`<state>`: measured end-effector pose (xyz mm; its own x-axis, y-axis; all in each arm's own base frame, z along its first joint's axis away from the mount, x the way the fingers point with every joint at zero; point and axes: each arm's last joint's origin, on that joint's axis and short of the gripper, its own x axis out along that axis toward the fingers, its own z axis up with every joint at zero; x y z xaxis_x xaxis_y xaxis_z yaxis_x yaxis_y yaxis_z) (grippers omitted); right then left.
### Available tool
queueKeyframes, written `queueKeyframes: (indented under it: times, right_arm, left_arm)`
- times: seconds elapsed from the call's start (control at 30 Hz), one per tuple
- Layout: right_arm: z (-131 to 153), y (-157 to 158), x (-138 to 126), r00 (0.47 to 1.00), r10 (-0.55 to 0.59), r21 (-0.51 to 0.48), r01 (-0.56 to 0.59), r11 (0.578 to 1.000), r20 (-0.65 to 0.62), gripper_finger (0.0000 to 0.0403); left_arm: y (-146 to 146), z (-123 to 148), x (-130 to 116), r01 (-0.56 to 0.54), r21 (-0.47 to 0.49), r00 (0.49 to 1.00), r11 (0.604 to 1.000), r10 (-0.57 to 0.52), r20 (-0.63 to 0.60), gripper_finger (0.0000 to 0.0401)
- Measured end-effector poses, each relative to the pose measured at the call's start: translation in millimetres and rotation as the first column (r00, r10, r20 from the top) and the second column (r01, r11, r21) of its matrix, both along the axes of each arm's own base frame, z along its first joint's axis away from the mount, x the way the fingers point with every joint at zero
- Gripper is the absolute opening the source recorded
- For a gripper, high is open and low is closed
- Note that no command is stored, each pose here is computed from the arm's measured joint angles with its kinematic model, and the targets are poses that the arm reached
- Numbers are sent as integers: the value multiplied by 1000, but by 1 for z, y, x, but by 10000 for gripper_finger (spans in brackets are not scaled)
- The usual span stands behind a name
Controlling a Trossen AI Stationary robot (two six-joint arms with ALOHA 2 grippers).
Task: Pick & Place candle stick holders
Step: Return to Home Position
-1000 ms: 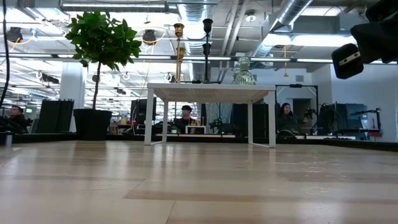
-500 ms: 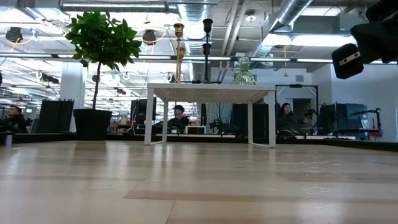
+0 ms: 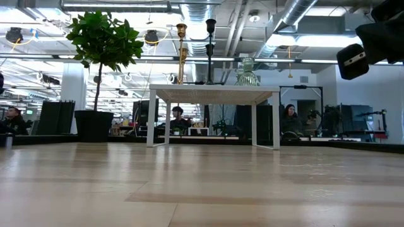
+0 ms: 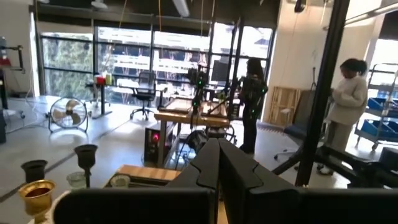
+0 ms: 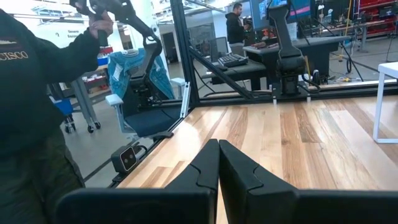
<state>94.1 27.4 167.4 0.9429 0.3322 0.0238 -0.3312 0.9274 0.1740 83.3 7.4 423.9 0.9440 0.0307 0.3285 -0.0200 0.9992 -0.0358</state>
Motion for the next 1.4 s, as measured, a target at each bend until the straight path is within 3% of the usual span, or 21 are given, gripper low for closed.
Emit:
queueKeyframes:
  times: [0.3, 0.63, 0.8, 1.4]
  right_arm:
    - [0, 0, 0, 1000, 0, 0, 0, 1000, 0, 0]
    - [0, 0, 0, 1000, 0, 0, 0, 1000, 0, 0]
    - [0, 0, 0, 1000, 0, 0, 0, 1000, 0, 0]
    - [0, 0, 0, 1000, 0, -1, 0, 1000, -1, 0]
  left_arm:
    - [-4, -6, -34, 9, -29, 1000, 1000, -9, 0, 4]
    - [-8, -5, -80, -25, -19, 990, 1000, 27, 137, 4]
    - [-11, -14, -103, -34, 0, 988, 999, 34, 148, 4]
    - [-15, -38, -149, -100, -4, 979, 995, 99, 180, 4]
